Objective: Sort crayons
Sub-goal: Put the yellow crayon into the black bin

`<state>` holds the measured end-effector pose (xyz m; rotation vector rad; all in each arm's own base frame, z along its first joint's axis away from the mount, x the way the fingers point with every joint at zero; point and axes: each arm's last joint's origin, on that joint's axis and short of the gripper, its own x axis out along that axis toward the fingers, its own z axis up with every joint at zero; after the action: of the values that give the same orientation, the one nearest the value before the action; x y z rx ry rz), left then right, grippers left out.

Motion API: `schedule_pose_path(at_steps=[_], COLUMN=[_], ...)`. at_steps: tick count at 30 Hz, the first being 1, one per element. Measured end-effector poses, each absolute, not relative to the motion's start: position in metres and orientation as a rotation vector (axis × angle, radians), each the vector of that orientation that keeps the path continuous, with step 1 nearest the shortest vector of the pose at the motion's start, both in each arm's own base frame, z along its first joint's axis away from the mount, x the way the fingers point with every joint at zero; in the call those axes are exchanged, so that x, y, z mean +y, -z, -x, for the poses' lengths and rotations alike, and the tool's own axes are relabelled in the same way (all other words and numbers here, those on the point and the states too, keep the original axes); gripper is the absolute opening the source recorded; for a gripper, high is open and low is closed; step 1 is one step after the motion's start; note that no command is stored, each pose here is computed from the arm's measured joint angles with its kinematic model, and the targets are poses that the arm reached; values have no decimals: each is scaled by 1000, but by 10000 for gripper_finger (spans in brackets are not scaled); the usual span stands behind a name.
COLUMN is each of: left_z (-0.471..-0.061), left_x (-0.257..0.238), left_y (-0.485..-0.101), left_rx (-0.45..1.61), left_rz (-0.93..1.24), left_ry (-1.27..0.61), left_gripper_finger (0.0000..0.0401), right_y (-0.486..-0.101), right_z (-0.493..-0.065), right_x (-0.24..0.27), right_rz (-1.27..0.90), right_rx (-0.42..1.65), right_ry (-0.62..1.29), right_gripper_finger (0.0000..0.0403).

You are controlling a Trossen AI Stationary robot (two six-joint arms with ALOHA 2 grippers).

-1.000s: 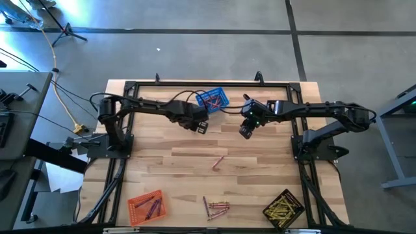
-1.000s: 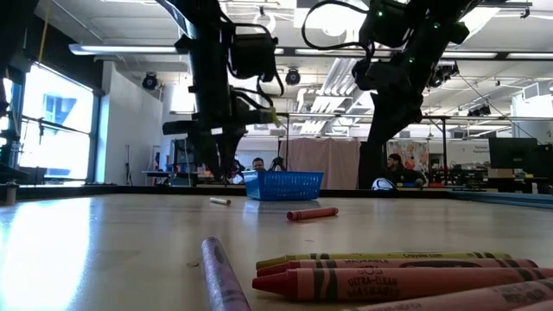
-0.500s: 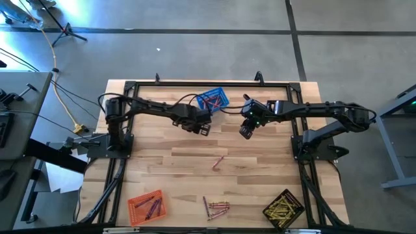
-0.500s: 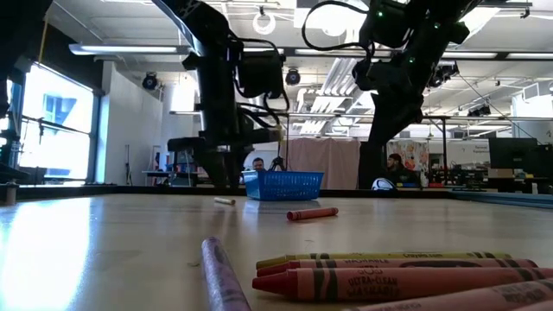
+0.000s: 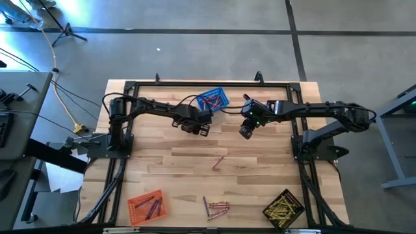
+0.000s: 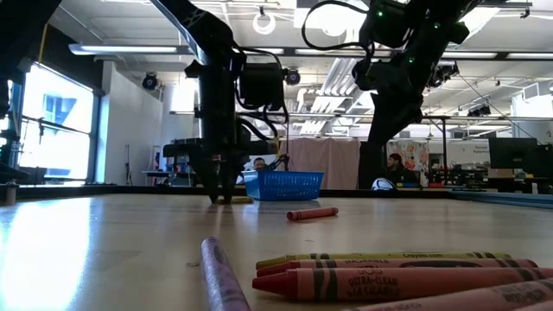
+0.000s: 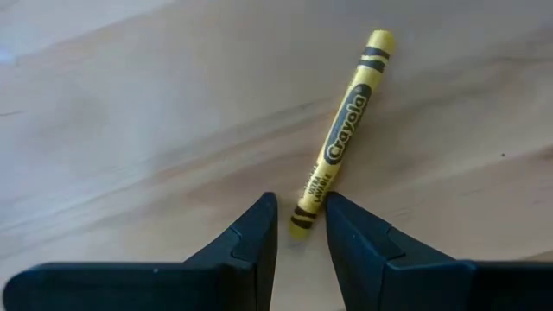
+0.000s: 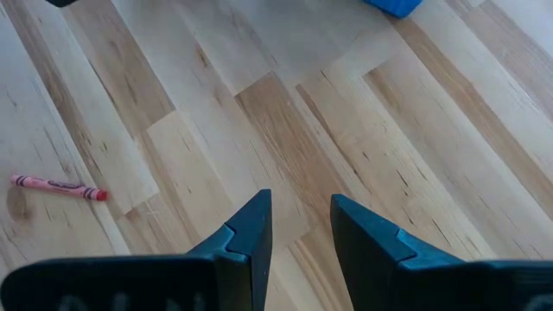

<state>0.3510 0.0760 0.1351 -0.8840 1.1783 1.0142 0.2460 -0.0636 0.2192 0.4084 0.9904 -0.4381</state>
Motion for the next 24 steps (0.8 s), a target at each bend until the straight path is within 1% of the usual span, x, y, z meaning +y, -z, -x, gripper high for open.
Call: schedule_pose_path(at_steps=[8,11,17,22,24], left_z=[-351,-352,-352,-350,-349], left_x=[76,76,75,75,74], left_y=[-124,-124,-123,-125,-131], left_rx=[1210,1214,1246,1267,1253], left_rz=[901,900,883,879,882], left_ry=[-1041,-1031,-982,-950,-938], left_gripper_finger=[84,68,9,3,2], right_y=[-219,-219,-220,-219,-219], right_z=[-246,-246,-247,-246,-243], right_x=[-64,-64,-64,-63,-62], right_rz=[-409,-409,-409,-434,-465], right_rx=[990,987,980,987,1019], right_ry=[437,436,435,445,429], right_gripper_finger=[106,106,106,106,106])
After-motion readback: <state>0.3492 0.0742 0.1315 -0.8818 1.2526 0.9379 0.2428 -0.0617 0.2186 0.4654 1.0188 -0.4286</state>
